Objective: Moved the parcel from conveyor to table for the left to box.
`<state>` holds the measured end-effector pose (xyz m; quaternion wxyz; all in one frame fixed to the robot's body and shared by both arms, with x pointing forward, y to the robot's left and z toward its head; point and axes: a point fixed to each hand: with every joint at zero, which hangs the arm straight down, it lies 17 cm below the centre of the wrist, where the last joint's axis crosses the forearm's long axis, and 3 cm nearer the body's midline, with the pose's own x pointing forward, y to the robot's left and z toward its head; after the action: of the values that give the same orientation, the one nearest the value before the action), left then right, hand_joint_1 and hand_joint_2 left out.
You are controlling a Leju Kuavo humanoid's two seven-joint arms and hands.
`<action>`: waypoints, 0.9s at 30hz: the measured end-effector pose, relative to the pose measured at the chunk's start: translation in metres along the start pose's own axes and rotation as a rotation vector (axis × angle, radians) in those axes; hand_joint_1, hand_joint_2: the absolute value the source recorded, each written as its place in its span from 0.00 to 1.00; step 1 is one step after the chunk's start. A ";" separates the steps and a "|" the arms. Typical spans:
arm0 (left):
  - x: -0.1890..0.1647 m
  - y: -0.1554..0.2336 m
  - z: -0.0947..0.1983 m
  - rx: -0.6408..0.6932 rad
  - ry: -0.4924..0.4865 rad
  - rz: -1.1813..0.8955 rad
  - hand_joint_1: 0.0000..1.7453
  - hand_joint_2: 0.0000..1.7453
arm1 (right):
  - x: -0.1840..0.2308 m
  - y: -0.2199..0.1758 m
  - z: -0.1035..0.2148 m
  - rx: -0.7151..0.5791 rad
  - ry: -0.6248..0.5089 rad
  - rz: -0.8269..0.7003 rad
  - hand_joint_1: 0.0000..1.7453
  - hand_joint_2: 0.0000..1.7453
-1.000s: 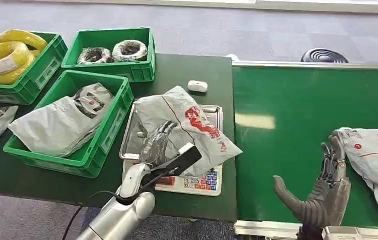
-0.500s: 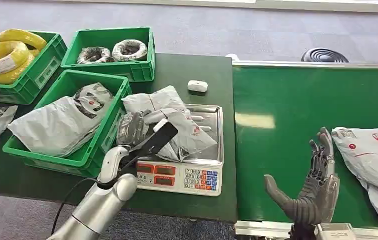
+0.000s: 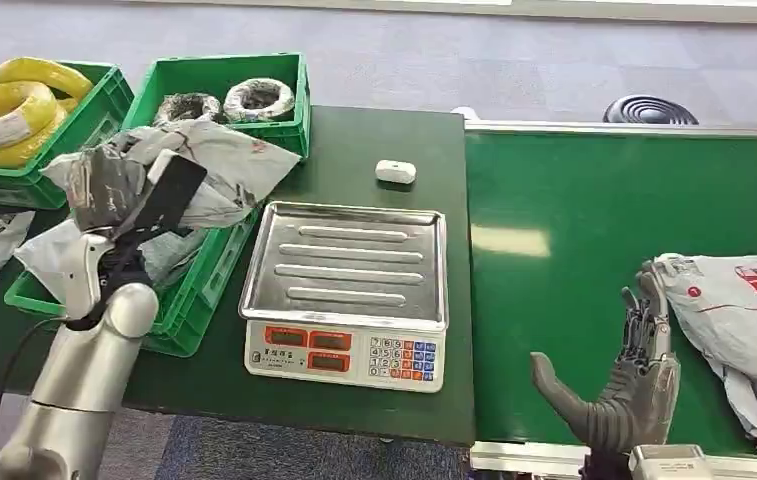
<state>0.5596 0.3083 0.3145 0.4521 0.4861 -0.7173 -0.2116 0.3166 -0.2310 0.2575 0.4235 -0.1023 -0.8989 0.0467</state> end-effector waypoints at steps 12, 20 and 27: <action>-0.182 -0.013 0.032 -0.146 0.305 -0.273 0.00 1.00 | -0.004 0.009 0.002 0.043 0.027 -0.011 0.00 1.00; -0.210 0.015 0.046 -0.014 0.373 -0.055 0.00 1.00 | -0.008 0.001 0.004 0.013 0.043 0.010 0.00 1.00; -0.158 0.062 0.045 0.124 0.249 0.356 0.00 1.00 | -0.008 -0.023 0.020 -0.073 0.058 0.073 0.00 1.00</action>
<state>0.5081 0.4695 0.2682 0.5365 0.4011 -0.7422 -0.0223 0.3028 -0.2548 0.2422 0.4434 -0.1517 -0.8830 0.0265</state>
